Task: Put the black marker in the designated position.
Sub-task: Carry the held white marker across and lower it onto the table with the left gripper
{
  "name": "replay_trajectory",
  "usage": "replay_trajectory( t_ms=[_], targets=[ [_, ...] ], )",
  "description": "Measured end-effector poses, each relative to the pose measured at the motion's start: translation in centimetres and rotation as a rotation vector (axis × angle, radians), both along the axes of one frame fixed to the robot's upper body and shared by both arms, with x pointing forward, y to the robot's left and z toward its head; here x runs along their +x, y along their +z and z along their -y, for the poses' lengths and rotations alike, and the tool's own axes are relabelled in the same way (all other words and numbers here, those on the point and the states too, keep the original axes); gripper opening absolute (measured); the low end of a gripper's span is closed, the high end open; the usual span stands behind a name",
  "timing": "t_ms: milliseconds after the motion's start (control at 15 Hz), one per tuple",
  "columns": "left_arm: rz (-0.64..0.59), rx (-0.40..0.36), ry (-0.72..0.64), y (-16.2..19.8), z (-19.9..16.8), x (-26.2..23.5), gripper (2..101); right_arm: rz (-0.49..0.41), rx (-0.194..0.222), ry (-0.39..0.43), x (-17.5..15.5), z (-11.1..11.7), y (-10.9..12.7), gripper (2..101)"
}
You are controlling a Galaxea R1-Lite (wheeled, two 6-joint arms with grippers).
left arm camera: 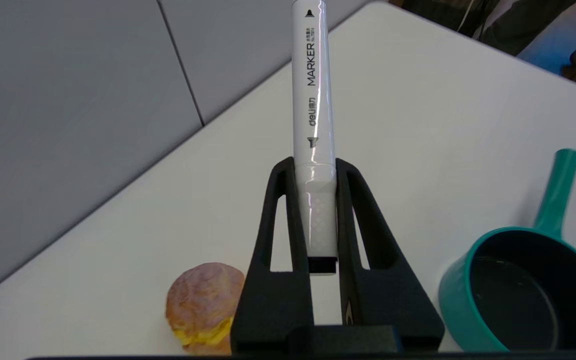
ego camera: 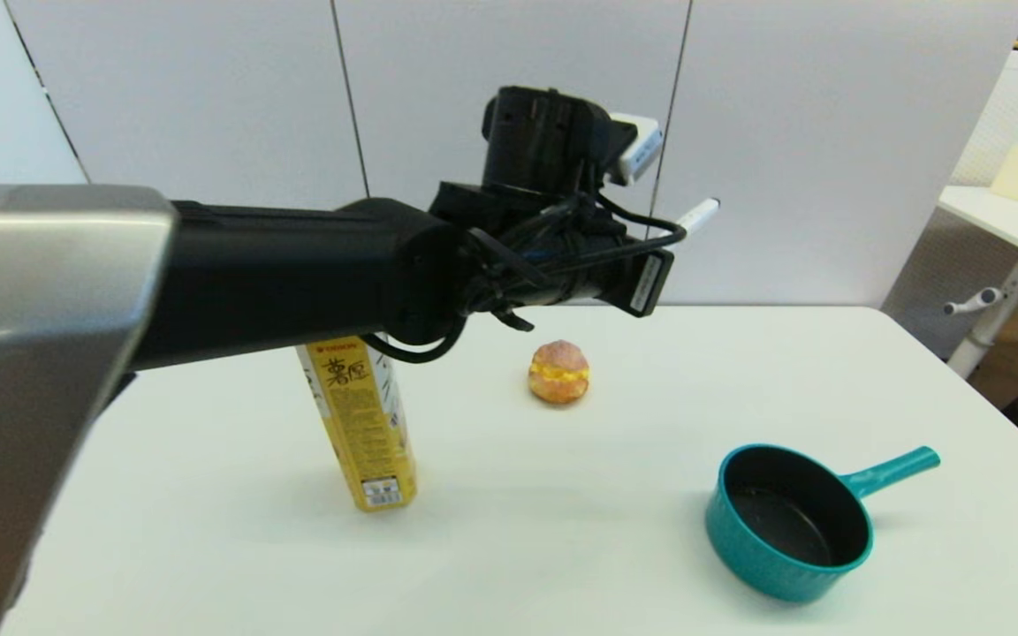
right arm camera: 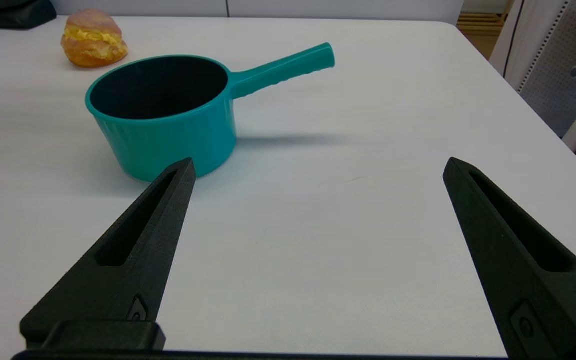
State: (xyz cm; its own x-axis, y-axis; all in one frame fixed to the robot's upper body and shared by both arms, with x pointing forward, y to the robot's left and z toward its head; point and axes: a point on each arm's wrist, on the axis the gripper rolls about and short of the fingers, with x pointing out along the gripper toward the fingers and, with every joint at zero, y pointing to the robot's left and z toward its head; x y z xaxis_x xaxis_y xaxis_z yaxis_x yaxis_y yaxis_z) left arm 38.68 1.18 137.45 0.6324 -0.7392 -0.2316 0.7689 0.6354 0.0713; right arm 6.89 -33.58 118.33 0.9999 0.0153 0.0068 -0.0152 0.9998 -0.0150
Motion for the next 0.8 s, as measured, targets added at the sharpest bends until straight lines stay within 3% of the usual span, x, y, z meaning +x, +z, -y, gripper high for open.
replay_trajectory(
  t_ms=[267,467,800],
  targets=[
    [0.052,-0.053,0.039,4.7,-4.7,-2.7,11.9,0.000,0.000,0.000,0.0,0.0,0.0,98.0],
    [0.062,-0.052,0.102,7.3,-9.1,-5.6,11.9,0.000,0.000,0.000,0.0,0.0,0.0,98.0],
    [0.051,-0.014,0.316,7.5,-18.4,-10.1,11.9,0.000,0.000,0.000,0.0,0.0,0.0,98.0]
  ],
)
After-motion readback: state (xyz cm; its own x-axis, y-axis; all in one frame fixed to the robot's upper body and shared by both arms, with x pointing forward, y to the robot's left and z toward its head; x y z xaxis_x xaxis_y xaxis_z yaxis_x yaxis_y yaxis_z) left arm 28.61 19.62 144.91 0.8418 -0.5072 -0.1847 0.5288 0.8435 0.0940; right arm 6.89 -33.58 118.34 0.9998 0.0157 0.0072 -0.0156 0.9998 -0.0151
